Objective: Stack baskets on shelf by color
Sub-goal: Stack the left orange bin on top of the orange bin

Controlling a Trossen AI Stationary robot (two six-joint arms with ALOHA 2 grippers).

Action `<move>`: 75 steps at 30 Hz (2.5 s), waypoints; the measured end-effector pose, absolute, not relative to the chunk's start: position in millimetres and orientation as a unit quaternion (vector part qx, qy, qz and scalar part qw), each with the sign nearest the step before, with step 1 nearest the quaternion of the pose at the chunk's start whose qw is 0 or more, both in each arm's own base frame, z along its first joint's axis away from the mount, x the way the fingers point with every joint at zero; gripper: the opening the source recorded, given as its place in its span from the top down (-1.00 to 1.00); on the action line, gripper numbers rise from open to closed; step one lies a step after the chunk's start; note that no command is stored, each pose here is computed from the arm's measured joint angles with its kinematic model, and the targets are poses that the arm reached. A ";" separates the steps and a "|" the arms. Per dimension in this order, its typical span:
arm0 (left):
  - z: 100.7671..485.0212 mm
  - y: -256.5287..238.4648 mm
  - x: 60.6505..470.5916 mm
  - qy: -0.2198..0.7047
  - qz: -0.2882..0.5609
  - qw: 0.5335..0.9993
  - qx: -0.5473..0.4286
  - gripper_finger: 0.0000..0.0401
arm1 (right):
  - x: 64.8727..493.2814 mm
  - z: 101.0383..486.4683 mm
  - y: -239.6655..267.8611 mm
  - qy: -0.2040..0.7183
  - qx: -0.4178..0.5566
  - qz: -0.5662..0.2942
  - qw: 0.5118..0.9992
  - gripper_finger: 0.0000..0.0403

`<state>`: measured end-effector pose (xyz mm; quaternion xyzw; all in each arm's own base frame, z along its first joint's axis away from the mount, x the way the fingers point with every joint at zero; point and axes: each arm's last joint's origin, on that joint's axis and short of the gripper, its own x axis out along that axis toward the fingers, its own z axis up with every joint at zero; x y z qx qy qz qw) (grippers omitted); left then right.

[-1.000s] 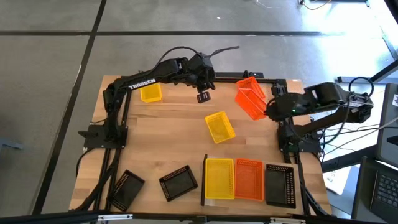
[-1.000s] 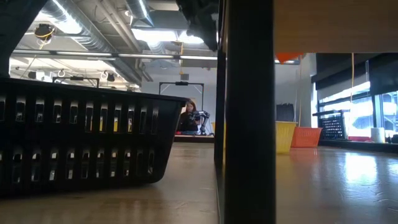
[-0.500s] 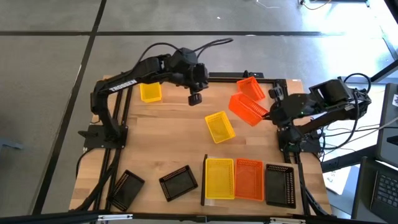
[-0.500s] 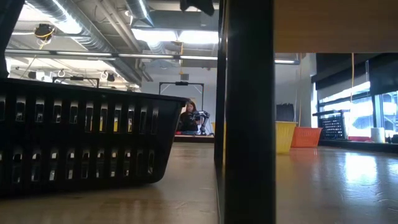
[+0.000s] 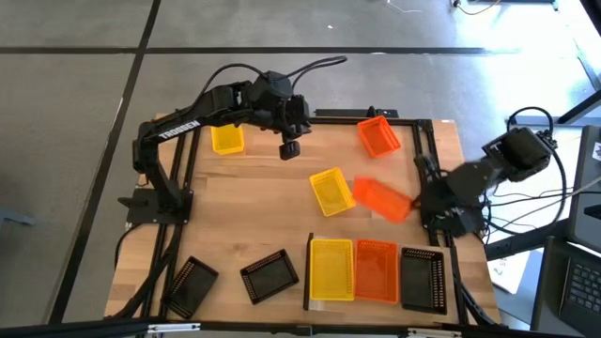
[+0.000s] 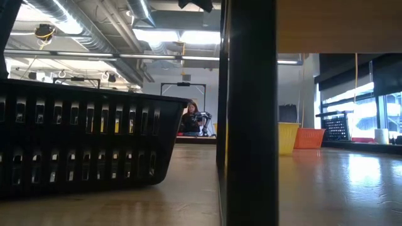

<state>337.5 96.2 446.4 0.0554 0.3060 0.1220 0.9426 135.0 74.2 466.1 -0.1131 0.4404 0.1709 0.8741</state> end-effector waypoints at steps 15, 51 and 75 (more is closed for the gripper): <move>445.7 96.2 337.5 0.309 0.121 0.942 0.057 0.71 | 146.1 457.1 98.7 0.498 0.056 0.103 0.859 1.00; 445.3 93.8 338.6 0.304 0.080 0.949 0.043 0.71 | 137.4 464.3 90.4 0.336 -0.443 0.333 0.761 1.00; 445.3 80.7 341.9 0.304 0.054 0.948 0.072 0.71 | 110.9 483.7 66.2 0.365 -0.207 0.143 0.896 1.00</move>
